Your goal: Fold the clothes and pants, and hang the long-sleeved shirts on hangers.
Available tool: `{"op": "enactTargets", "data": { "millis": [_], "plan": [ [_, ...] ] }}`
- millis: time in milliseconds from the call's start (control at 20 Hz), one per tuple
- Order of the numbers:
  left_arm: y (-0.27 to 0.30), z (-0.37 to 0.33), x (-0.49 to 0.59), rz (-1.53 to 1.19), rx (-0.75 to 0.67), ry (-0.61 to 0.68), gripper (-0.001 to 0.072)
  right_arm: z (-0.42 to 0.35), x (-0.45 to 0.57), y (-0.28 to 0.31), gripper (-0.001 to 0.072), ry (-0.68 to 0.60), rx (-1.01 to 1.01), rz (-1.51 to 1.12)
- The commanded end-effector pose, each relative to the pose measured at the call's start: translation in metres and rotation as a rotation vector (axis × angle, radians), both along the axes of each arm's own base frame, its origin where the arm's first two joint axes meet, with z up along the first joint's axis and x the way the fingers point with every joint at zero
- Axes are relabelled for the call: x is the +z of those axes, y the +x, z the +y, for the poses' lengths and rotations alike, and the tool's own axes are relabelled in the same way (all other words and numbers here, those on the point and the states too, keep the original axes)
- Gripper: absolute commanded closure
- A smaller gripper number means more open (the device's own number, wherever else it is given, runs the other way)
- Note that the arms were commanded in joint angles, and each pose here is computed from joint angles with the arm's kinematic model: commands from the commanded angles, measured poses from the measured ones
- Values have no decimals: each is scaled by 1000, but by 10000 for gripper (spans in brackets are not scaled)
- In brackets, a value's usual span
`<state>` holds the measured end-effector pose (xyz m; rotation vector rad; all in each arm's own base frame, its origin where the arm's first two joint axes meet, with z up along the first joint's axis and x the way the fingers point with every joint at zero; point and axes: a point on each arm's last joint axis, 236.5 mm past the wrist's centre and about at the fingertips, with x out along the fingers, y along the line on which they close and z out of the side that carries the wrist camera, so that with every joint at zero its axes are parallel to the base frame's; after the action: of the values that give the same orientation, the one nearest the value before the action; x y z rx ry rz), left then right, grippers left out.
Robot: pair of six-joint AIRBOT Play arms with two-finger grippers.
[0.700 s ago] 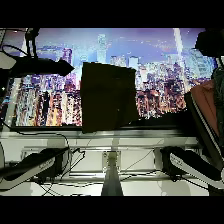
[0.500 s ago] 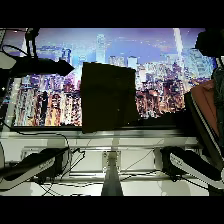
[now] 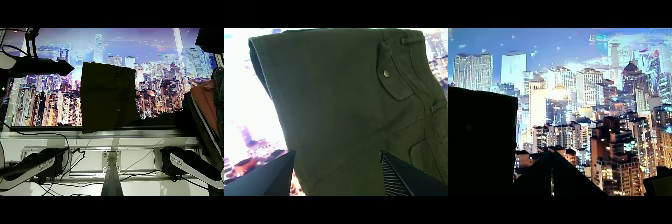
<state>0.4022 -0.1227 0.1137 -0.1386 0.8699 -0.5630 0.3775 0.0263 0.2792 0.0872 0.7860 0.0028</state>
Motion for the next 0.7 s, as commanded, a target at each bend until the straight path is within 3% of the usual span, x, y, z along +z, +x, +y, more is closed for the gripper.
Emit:
{"op": "enactTargets", "data": {
  "millis": [0, 100, 200, 350, 400, 550, 600, 650],
  "plan": [
    [0, 0, 1, -1, 0, 0, 116, 2, 17, 15, 667, 9, 4, -93],
    [0, 0, 1, -1, 0, 0, 116, -3, 27, 24, 666, -38, 18, -155],
    [0, 0, 1, -2, 0, -2, 116, -22, 20, 27, 667, -191, 77, -129],
    [-2, -1, 0, 6, -5, -4, 116, -65, -62, 4, 668, -273, 129, 235],
    [-6, -3, -2, 23, -19, -3, 116, -72, -96, -6, 668, -218, 135, 358],
    [-14, 15, -18, 58, -35, 105, 120, -42, -193, -41, 667, 170, 197, 634],
    [-15, 33, -29, 64, -30, 200, 202, -28, -220, -54, 661, 287, 216, 695],
    [-16, 53, -39, 76, -22, 292, 314, -14, -243, -63, 545, 373, 224, 730]
  ]
}}
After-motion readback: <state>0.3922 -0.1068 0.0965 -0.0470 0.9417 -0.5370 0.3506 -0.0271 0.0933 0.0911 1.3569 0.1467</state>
